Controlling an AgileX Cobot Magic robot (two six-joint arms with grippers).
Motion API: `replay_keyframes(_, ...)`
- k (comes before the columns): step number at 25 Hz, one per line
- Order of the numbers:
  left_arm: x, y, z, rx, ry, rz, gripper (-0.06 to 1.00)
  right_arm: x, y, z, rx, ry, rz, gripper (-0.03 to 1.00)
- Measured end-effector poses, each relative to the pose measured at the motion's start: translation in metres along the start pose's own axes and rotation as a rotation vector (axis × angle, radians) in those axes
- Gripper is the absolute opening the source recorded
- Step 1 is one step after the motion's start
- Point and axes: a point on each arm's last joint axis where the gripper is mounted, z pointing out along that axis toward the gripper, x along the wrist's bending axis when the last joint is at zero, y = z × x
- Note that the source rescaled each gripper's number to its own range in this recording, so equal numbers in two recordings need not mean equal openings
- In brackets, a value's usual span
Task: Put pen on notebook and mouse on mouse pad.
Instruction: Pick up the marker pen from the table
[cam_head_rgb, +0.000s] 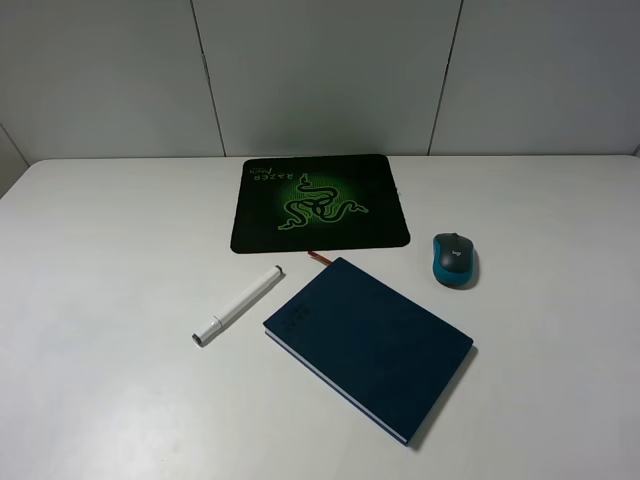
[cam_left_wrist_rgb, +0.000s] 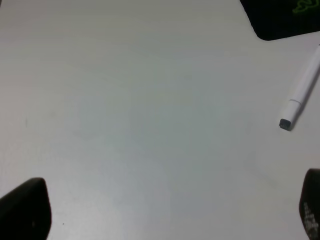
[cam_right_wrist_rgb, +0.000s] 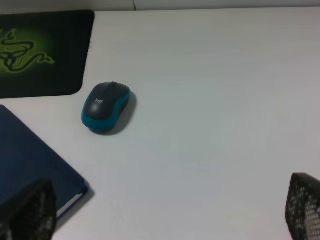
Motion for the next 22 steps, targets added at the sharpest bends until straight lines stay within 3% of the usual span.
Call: replay_keyframes(22,0.0000,0.0000,0.0000,0.000,0.000,-0.001,0.99,0.0000,0.0000,0.0000,0.000,0.000,0.000,1.00)
